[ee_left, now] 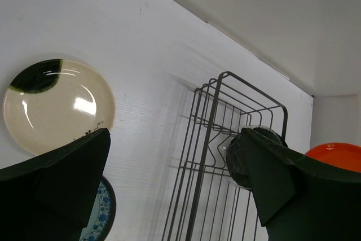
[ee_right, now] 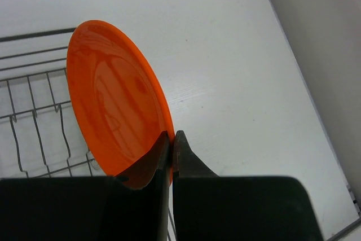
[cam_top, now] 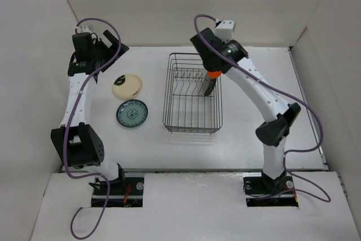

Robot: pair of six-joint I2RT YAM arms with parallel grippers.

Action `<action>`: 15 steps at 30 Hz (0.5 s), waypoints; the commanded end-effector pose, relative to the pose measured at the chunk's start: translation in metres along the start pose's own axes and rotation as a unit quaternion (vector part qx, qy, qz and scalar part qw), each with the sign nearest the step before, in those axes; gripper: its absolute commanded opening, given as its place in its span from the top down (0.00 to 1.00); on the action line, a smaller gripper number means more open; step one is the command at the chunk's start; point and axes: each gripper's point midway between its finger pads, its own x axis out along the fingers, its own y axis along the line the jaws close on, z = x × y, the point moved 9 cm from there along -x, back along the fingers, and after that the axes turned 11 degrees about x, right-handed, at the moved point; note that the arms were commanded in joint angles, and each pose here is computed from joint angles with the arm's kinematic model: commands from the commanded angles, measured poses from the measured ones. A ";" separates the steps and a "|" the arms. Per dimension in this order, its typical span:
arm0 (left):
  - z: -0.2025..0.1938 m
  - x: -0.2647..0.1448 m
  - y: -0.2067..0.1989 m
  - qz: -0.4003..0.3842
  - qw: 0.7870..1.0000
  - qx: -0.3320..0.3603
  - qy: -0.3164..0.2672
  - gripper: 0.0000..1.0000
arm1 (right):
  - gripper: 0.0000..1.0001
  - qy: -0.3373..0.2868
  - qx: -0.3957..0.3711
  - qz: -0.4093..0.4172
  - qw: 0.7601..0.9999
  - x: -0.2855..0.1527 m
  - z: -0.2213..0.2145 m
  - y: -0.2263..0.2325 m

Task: Load the plates into the dish rack

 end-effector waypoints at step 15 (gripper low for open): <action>0.011 -0.015 -0.009 -0.009 0.999 0.016 -0.027 0.00 | 1.00 -0.019 -0.055 -0.015 0.998 0.013 -0.021 0.047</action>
